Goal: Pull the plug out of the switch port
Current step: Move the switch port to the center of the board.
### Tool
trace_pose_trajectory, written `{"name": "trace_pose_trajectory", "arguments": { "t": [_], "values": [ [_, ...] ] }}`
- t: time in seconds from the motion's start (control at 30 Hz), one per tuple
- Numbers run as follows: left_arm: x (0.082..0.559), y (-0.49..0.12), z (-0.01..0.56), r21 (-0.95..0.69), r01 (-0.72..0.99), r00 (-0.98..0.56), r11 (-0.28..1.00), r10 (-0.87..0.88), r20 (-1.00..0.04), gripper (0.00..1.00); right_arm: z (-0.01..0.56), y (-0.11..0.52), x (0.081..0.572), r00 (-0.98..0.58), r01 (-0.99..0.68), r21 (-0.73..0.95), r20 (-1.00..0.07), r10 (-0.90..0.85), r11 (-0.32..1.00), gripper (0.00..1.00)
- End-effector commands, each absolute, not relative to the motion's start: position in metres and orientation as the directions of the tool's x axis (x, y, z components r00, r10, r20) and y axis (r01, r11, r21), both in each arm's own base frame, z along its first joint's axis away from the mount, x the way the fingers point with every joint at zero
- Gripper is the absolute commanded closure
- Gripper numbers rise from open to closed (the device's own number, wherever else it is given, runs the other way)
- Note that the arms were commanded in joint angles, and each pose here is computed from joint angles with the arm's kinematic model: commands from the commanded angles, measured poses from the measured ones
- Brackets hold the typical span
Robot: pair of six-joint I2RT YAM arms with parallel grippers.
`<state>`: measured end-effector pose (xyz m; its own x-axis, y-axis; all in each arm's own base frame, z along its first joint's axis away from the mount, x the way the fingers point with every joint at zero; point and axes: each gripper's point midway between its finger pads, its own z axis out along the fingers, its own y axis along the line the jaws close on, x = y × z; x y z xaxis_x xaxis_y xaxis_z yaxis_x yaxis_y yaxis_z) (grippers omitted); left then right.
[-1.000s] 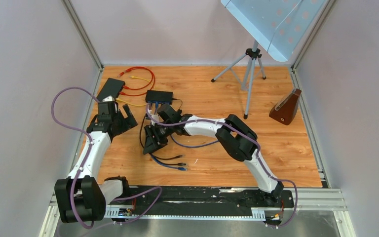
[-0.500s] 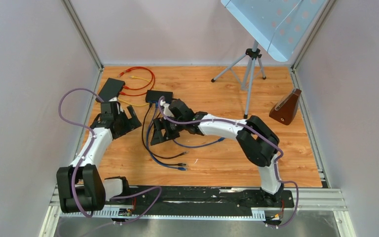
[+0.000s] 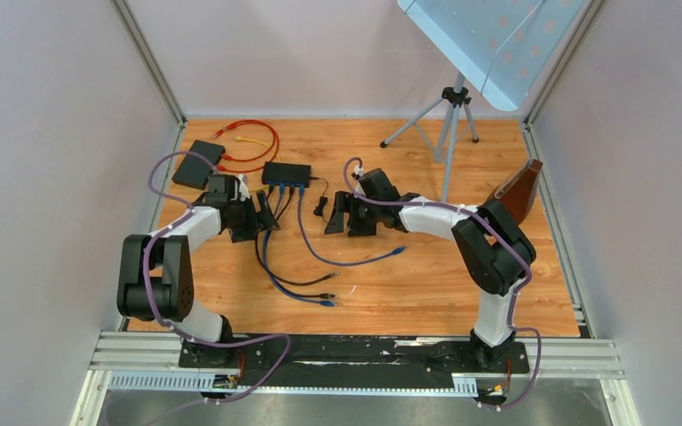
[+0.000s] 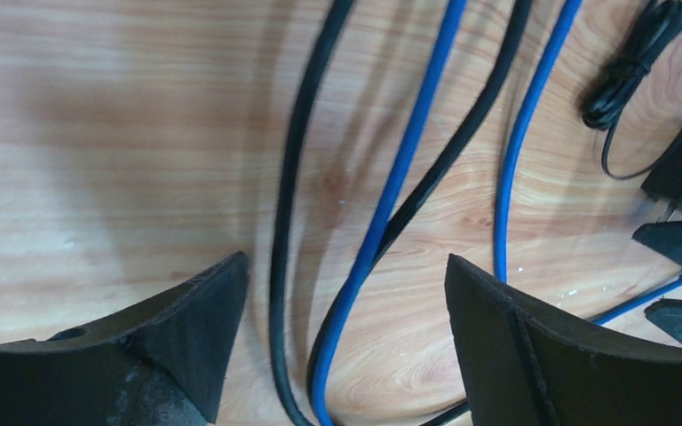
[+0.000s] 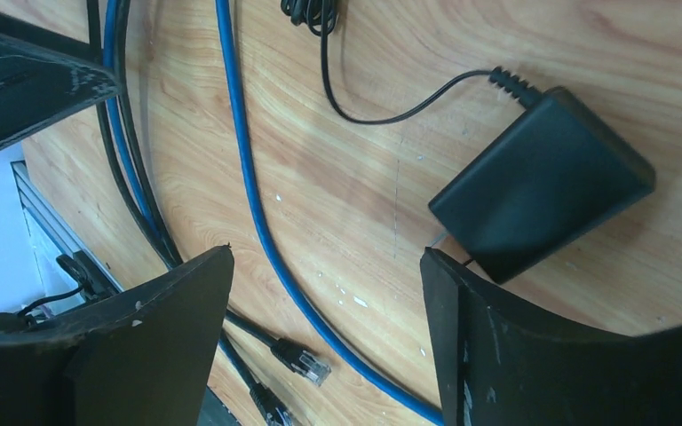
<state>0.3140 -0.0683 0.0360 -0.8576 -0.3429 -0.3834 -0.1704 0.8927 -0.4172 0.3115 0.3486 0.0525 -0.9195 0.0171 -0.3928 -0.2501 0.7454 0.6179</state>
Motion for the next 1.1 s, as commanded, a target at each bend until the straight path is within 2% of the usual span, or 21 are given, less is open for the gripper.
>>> {"name": "trace_pose_trajectory", "arguments": {
  "t": [0.0,0.17,0.23,0.5,0.63,0.83,0.97,1.07],
  "values": [
    [0.326,-0.092,0.036,-0.446,-0.052,-0.879,0.894,-0.253,-0.405,0.15,0.091,0.353,0.319,-0.884,-0.296,0.653,-0.463,0.058,0.697,0.23],
    [0.32,-0.122,0.03,-0.451,0.066,-0.907,0.89,-0.135,-0.399,0.21,0.091,0.349,0.32,-0.883,-0.293,0.658,-0.464,0.067,0.694,0.24],
    [0.316,-0.129,0.024,-0.447,0.084,-0.918,0.89,-0.106,-0.383,0.31,0.09,0.348,0.319,-0.884,-0.294,0.661,-0.463,0.067,0.69,0.25],
    [0.293,-0.158,0.023,-0.437,0.202,-0.927,0.876,0.027,-0.374,0.37,0.079,0.331,0.327,-0.873,-0.275,0.628,-0.48,0.085,0.728,0.26],
    [0.276,-0.177,0.025,-0.432,0.303,-0.922,0.85,0.146,-0.358,0.38,0.073,0.32,0.331,-0.865,-0.27,0.601,-0.495,0.084,0.752,0.26],
    [0.264,-0.19,0.028,-0.438,0.347,-0.918,0.829,0.206,-0.338,0.39,0.047,0.308,0.332,-0.882,-0.275,0.573,-0.47,0.034,0.772,0.26],
    [0.262,-0.188,0.037,-0.425,0.364,-0.908,0.829,0.216,-0.358,0.35,0.041,0.315,0.316,-0.905,-0.32,0.612,-0.424,-0.042,0.723,0.31],
    [0.263,-0.178,0.04,-0.375,0.355,-0.905,0.856,0.215,-0.366,0.27,0.03,0.314,0.291,-0.932,-0.317,0.652,-0.348,-0.1,0.689,0.37]
  ]
}}
